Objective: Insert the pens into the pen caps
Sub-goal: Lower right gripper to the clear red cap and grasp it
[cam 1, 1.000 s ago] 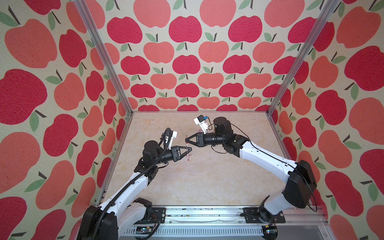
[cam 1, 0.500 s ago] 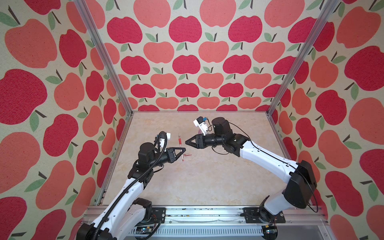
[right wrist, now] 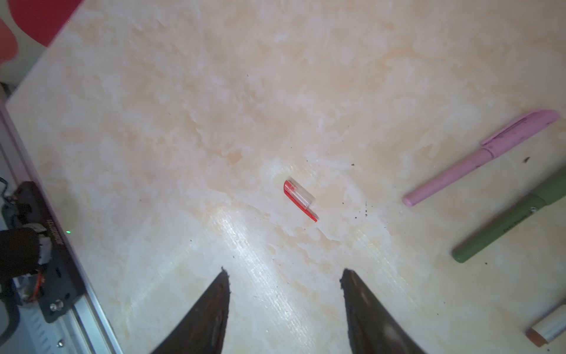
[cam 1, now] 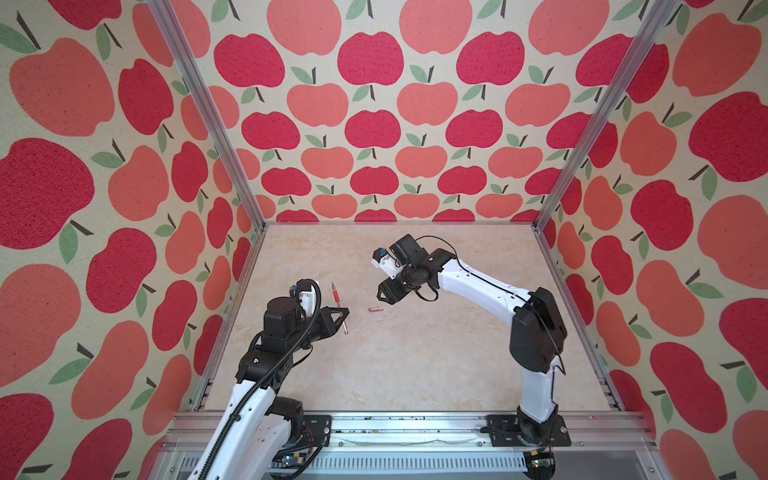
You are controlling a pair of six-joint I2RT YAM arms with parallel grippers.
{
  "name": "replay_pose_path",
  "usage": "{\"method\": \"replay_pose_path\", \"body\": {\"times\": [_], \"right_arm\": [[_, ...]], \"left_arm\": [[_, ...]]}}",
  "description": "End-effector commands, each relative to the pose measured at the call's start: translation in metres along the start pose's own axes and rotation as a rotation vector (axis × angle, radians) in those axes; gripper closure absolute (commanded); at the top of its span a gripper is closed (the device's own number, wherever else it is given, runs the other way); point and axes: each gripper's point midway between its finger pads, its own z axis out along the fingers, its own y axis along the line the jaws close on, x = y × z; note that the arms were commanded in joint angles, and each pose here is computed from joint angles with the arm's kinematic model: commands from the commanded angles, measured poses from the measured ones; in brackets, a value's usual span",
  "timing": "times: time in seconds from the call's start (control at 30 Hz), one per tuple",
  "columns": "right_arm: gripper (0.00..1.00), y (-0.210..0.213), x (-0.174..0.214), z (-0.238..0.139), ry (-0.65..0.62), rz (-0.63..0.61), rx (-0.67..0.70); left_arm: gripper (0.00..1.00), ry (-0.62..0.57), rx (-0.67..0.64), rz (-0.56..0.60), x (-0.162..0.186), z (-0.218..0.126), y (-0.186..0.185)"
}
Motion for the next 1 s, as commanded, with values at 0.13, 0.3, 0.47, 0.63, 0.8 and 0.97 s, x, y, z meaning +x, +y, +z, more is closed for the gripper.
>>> {"method": "replay_pose_path", "body": {"times": [0.13,0.3,0.47,0.63,0.8,0.97], "right_arm": [[0.41,-0.011,0.017,0.049,0.184,-0.197,0.039],[0.41,-0.006,0.017,0.073,0.212,-0.235,0.034],[0.44,-0.003,0.02,0.094,0.24,-0.245,0.028],[0.48,-0.001,0.021,0.11,0.251,-0.258,0.037],[0.56,-0.002,0.026,0.118,0.28,-0.256,0.041],[0.68,0.001,0.034,0.117,0.302,-0.246,0.044]], "left_arm": [[1.0,0.015,-0.036,-0.023,0.007,-0.004,0.01],[1.0,0.022,-0.03,-0.031,0.008,-0.001,0.011],[1.0,0.028,-0.02,-0.039,0.007,0.002,0.011],[1.0,0.023,-0.014,-0.04,0.005,0.002,0.009],[1.0,0.017,-0.005,-0.038,0.003,0.001,0.006],[1.0,0.015,-0.004,-0.035,0.002,0.0,0.005]]}}
